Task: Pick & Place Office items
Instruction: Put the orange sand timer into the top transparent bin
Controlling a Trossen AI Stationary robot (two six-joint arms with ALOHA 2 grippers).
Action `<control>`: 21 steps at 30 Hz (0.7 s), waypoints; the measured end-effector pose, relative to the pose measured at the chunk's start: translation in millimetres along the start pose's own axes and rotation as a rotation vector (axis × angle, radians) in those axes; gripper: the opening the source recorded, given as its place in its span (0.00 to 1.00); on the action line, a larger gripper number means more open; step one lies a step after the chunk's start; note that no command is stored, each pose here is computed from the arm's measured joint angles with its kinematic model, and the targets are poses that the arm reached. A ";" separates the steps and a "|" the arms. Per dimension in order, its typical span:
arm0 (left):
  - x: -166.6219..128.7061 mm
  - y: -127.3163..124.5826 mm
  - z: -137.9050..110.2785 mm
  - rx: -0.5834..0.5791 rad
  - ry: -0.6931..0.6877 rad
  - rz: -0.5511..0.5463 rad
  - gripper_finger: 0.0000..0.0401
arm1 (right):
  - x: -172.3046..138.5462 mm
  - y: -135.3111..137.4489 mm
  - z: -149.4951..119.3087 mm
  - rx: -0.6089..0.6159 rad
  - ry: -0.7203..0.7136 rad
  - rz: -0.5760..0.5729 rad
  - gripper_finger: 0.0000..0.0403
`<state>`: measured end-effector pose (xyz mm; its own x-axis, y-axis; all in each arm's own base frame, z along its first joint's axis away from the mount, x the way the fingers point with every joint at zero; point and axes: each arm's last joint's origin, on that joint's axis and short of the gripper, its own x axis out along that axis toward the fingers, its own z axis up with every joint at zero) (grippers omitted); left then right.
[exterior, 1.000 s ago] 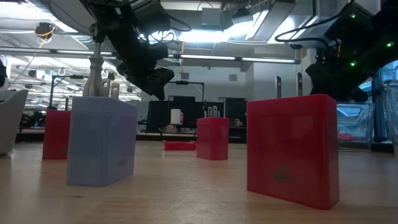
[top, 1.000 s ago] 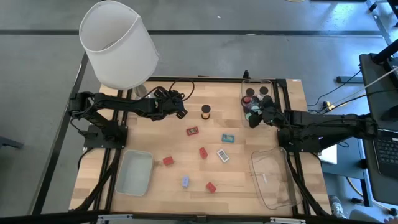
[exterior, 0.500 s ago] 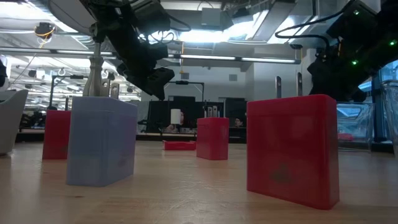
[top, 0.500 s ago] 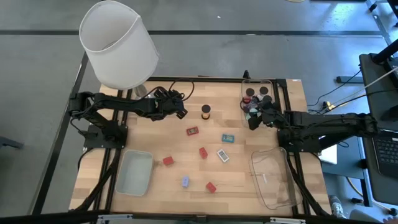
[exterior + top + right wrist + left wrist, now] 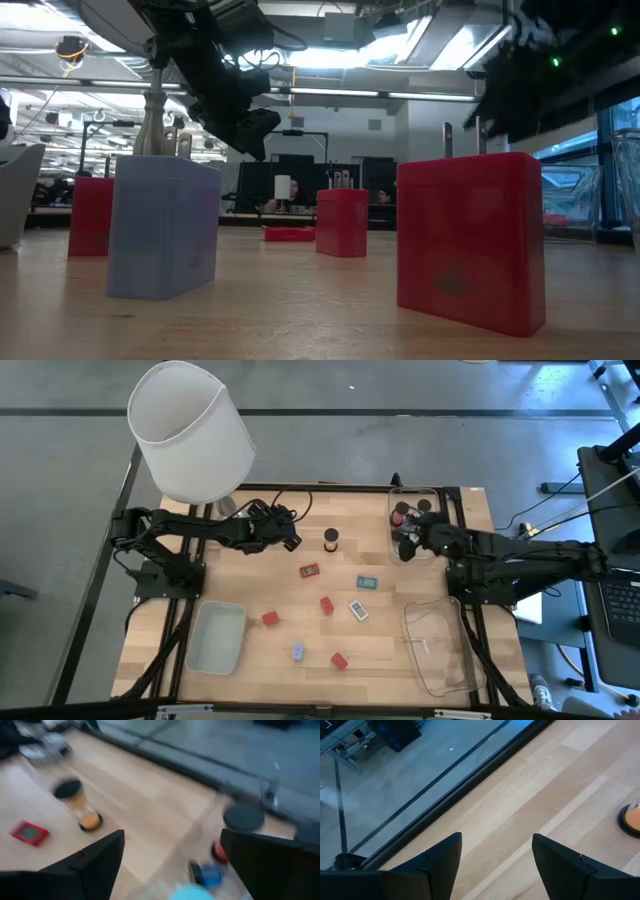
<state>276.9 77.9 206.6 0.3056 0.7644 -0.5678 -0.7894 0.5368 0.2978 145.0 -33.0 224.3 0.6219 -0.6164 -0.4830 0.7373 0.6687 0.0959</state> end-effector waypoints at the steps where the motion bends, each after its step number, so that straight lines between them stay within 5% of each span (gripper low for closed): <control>1: 0.0 -0.1 0.0 0.000 0.000 -0.002 0.60 | -1.0 2.1 5.3 -0.008 -0.029 0.019 0.84; 12: -3.9 -11.4 3.1 0.075 0.005 -0.247 0.60 | 4.7 18.1 22.2 -0.102 -0.166 0.166 0.83; 21: -11.3 -19.3 2.2 0.117 -0.023 -0.275 0.60 | 36.4 44.1 25.9 -0.263 -0.257 0.209 0.83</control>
<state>289.9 59.6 209.0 0.5123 0.5917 -0.6224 -0.6092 0.7612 0.2223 206.9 -36.7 233.4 0.8211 -0.5178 -0.2403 0.5166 0.8531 -0.0733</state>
